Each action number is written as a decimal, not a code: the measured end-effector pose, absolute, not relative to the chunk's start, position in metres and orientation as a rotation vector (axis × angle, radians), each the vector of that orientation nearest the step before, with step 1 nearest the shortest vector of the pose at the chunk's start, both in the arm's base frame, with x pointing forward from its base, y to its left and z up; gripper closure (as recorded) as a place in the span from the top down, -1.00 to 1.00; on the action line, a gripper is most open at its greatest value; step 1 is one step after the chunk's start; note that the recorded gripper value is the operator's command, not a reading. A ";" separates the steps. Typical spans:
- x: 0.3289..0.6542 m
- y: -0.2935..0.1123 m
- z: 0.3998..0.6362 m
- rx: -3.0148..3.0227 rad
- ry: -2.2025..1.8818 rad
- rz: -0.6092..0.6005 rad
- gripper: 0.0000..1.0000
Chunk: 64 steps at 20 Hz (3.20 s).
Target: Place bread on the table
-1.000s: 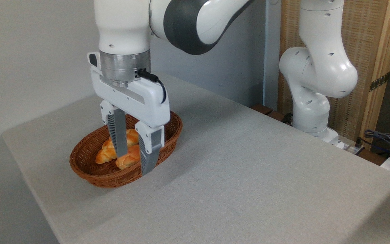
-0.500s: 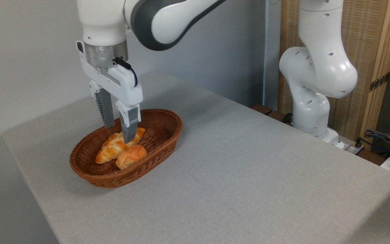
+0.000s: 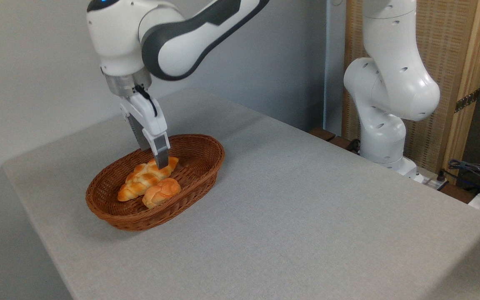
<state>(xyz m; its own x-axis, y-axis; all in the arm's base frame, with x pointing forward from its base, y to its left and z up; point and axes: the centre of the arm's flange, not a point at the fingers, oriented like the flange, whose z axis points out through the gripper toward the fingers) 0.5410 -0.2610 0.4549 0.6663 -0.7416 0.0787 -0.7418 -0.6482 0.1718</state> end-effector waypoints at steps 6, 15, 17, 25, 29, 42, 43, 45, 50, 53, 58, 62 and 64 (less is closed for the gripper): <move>0.546 -0.263 0.431 2.682 -1.205 -0.050 1.00; 0.551 -0.273 0.406 2.668 -1.215 -0.054 0.98; 0.551 -0.274 0.405 2.669 -1.221 -0.054 0.51; 0.551 -0.275 0.406 2.679 -1.256 -0.052 -0.35; 0.551 -0.276 0.406 2.678 -1.258 -0.050 -0.35; 0.556 -0.272 0.451 2.693 -1.253 0.074 -0.20; 0.556 -0.270 0.458 2.697 -1.251 0.090 -0.20; 0.557 -0.261 0.476 2.714 -1.234 0.133 -0.20; 0.558 -0.196 0.514 2.800 -1.116 0.117 -0.09; 0.563 -0.149 0.521 2.839 -1.049 0.076 -0.09; 0.573 -0.078 0.519 2.889 -0.984 0.043 -0.09; 0.575 -0.046 0.514 2.917 -0.984 0.022 -0.04; 0.575 -0.037 0.512 2.913 -0.998 0.017 0.50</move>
<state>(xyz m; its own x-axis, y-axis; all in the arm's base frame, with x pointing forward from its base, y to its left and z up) 0.5754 -0.0366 0.5124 0.7903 -0.6120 0.0309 -0.6127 -0.7884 0.0552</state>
